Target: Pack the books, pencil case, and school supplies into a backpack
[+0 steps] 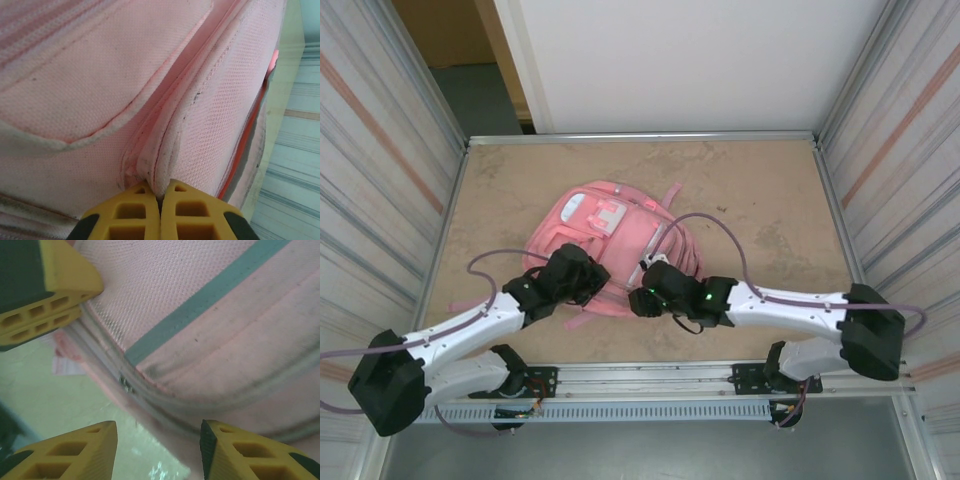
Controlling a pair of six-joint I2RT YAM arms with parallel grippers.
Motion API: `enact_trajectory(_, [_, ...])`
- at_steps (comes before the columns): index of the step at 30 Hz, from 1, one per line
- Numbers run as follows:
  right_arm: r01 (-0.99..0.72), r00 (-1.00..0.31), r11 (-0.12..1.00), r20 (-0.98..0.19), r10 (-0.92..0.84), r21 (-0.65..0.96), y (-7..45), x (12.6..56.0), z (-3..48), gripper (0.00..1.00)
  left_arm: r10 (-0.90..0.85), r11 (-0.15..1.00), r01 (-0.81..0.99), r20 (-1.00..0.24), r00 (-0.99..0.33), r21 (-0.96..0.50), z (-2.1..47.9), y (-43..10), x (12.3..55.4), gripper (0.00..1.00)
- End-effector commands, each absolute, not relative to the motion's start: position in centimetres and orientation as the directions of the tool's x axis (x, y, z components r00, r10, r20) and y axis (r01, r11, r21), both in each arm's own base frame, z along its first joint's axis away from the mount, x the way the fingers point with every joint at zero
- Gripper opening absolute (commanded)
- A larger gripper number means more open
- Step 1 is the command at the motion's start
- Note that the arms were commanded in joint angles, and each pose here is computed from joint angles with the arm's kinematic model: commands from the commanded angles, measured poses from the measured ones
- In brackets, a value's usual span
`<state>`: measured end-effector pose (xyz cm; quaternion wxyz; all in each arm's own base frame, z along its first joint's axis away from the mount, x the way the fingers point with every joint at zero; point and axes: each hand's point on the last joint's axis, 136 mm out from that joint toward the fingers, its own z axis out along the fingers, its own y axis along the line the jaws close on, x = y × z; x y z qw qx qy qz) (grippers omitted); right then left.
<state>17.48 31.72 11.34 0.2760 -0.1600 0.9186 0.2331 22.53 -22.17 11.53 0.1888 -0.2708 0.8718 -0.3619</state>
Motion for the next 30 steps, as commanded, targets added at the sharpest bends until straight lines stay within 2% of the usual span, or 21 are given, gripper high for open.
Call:
enact_trajectory(1, [-0.346,-0.758,0.880,-0.650,-0.057,0.326,32.7,20.3,12.3,0.47,-0.567,0.523,-0.282,-0.081,-0.820,-0.804,14.6,-25.0,22.4,0.00])
enact_trajectory(10, [-0.246,-0.792,0.902,-0.609,0.023,0.355,33.2,21.3,11.5,0.42,-0.586,0.520,-0.321,-0.056,-0.809,-0.791,13.6,-25.0,21.7,0.00])
enact_trajectory(13, [-0.119,-0.816,0.926,-0.567,0.114,0.358,31.9,21.1,11.2,0.49,-0.589,0.514,-0.315,-0.061,-0.806,-0.798,13.5,-25.4,21.6,0.00])
enact_trajectory(15, [-0.065,-0.837,0.906,-0.518,0.179,0.418,32.3,20.2,11.2,0.50,-0.582,0.511,-0.310,-0.058,-0.811,-0.802,13.5,-25.7,21.5,0.00])
enact_trajectory(17, [-0.014,-0.819,0.896,-0.520,0.244,0.443,32.6,19.5,11.4,0.51,-0.573,0.515,-0.306,-0.056,-0.818,-0.801,13.4,-26.0,21.5,0.00])
enact_trajectory(20, [0.038,-0.793,0.917,-0.546,0.270,0.397,31.9,19.8,10.5,0.52,-0.565,0.513,-0.305,-0.049,-0.824,-0.802,13.3,-26.3,21.4,0.00])
enact_trajectory(30, [0.037,-0.809,0.919,-0.527,0.258,0.393,32.4,20.0,9.9,0.56,-0.572,0.509,-0.309,-0.047,-0.819,-0.803,13.3,-26.0,21.3,0.00])
